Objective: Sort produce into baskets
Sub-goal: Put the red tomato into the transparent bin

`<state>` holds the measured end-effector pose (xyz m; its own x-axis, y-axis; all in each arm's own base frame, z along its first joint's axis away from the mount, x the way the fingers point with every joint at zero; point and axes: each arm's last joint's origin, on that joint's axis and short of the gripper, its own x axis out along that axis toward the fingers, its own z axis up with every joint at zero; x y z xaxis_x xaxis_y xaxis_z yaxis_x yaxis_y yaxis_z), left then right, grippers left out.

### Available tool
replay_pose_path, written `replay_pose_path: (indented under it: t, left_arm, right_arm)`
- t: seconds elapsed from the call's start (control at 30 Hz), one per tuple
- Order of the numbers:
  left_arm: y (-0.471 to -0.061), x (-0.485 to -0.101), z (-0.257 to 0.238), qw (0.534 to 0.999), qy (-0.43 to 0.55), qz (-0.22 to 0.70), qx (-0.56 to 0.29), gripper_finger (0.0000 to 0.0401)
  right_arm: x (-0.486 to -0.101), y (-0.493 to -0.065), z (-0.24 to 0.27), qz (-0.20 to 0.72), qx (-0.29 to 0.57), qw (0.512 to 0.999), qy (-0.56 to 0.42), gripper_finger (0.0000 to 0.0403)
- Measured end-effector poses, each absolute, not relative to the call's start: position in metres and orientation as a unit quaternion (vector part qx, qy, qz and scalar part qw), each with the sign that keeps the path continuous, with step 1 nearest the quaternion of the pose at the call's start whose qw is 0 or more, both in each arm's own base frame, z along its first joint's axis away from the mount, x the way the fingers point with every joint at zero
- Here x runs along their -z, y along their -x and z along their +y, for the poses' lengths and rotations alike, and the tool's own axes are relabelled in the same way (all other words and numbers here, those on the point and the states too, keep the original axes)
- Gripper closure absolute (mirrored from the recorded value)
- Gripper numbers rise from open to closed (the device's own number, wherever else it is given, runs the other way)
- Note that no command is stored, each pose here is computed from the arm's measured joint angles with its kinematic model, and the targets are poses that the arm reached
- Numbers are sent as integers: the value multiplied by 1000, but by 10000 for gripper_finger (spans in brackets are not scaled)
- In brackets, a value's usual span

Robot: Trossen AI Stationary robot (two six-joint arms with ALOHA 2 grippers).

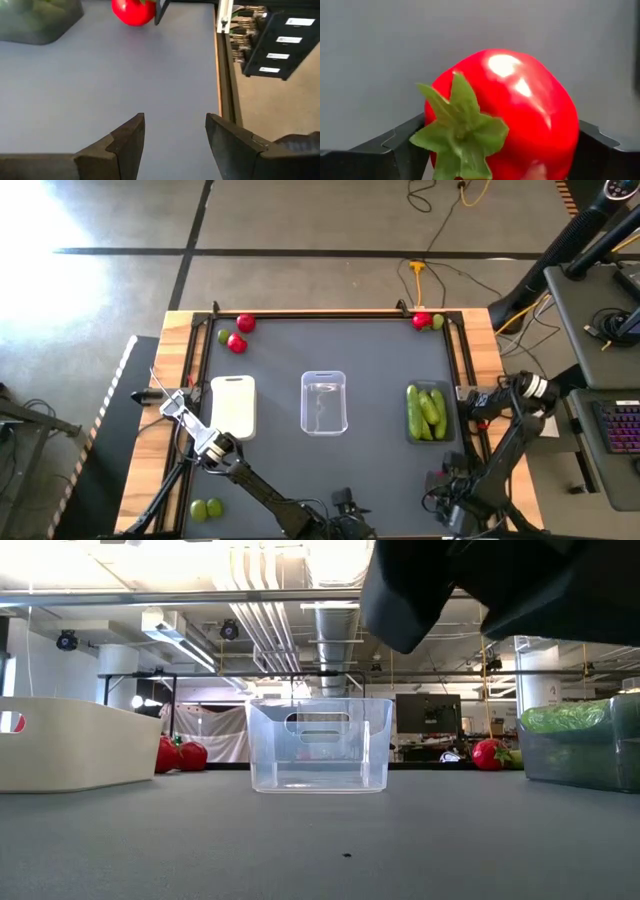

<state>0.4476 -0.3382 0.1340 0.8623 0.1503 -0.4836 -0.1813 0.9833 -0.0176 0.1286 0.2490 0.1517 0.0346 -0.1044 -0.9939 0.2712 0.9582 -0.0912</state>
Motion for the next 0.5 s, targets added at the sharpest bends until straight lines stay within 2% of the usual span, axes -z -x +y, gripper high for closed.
replay_pose_path:
  t: [0.23, 0.37, 0.5]
  left_arm:
    - [-439, -140, -337, 960, -9, 251, -120, 208]
    - [-424, -146, -338, 949, -28, 273, -155, 210]
    - [-414, -147, -333, 935, -38, 309, -172, 211]
  right_arm:
    - [-154, -138, 248, 668, 132, 731, -55, 116]
    - [-176, -161, 257, 632, 102, 765, -64, 121]
    - [-208, -202, 254, 573, 71, 815, -52, 117]
